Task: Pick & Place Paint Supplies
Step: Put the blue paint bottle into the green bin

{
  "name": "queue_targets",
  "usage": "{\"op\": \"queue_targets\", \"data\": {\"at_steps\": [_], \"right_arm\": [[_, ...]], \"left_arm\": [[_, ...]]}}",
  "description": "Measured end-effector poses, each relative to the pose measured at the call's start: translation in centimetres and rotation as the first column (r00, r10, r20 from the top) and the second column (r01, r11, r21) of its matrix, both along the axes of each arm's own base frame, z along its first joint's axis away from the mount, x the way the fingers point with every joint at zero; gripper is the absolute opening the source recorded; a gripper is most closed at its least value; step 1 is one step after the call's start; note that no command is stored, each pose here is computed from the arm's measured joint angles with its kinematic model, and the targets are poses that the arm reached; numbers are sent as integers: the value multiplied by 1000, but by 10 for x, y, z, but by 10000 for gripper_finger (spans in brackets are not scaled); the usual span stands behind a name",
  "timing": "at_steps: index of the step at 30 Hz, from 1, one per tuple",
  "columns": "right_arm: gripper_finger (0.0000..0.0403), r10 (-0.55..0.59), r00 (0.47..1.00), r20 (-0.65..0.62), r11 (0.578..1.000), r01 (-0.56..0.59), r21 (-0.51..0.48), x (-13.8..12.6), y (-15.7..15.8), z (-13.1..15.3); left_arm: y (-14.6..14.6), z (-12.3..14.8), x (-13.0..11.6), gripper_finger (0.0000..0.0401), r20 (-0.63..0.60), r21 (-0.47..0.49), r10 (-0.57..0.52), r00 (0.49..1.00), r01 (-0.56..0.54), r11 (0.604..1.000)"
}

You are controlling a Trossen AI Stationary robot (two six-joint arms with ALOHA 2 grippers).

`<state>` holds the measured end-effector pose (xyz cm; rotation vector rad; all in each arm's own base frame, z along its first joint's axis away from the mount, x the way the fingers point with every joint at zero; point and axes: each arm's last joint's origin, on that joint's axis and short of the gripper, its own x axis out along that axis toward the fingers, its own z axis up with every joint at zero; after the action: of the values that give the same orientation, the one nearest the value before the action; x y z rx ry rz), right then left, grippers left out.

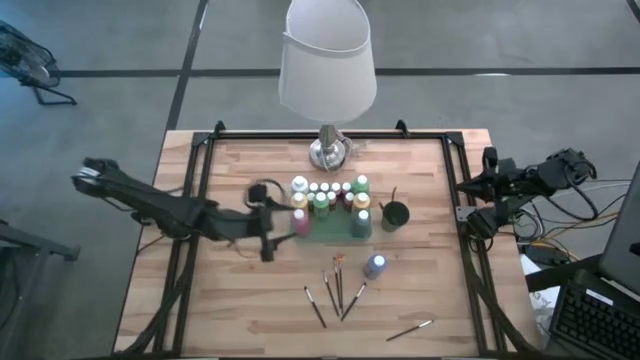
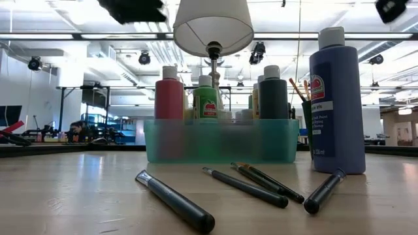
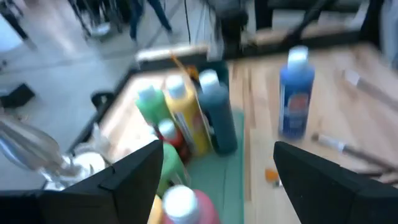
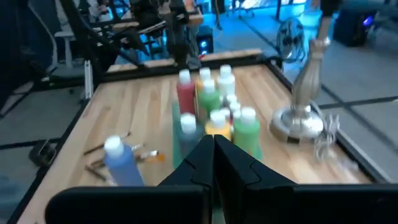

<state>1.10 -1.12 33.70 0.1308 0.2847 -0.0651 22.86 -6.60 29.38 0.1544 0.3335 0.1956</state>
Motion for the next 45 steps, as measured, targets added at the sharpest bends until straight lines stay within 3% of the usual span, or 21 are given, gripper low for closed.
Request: {"op": "queue_targets", "data": {"at_steps": [6,10,15,19,22,29,35,40,42,45], "right_arm": [[8,-132,989,69,991,134,-30,48,25,24],[8,-110,986,125,987,123,-101,72,39,42],[8,-101,957,272,989,127,-77,99,54,69],[8,-78,944,322,993,103,-63,110,62,90],[8,-67,940,335,987,111,-114,116,65,106],[8,-83,927,365,986,129,-104,129,73,137],[8,-32,934,355,984,92,-155,147,84,155],[8,-58,983,173,986,83,-142,159,90,155],[9,-90,992,85,991,98,-93,160,91,153],[12,-141,990,-18,990,141,-8,161,92,152]], "left_arm": [[14,24,-42,310,188,-6,-45,981,47,999],[22,35,-65,310,274,-21,-68,959,77,997],[28,46,-88,310,344,-40,-123,931,145,989],[33,49,-102,310,358,-44,-129,925,155,987],[35,47,-108,310,347,-45,-131,929,156,987],[38,18,-118,310,375,-104,-124,919,174,979],[39,-21,-128,310,534,-133,-170,828,280,951],[40,-54,-131,310,568,-118,-171,805,286,951],[40,-70,-129,310,527,-116,-179,831,279,953],[40,-78,-130,310,531,-120,-177,829,280,952]]}}
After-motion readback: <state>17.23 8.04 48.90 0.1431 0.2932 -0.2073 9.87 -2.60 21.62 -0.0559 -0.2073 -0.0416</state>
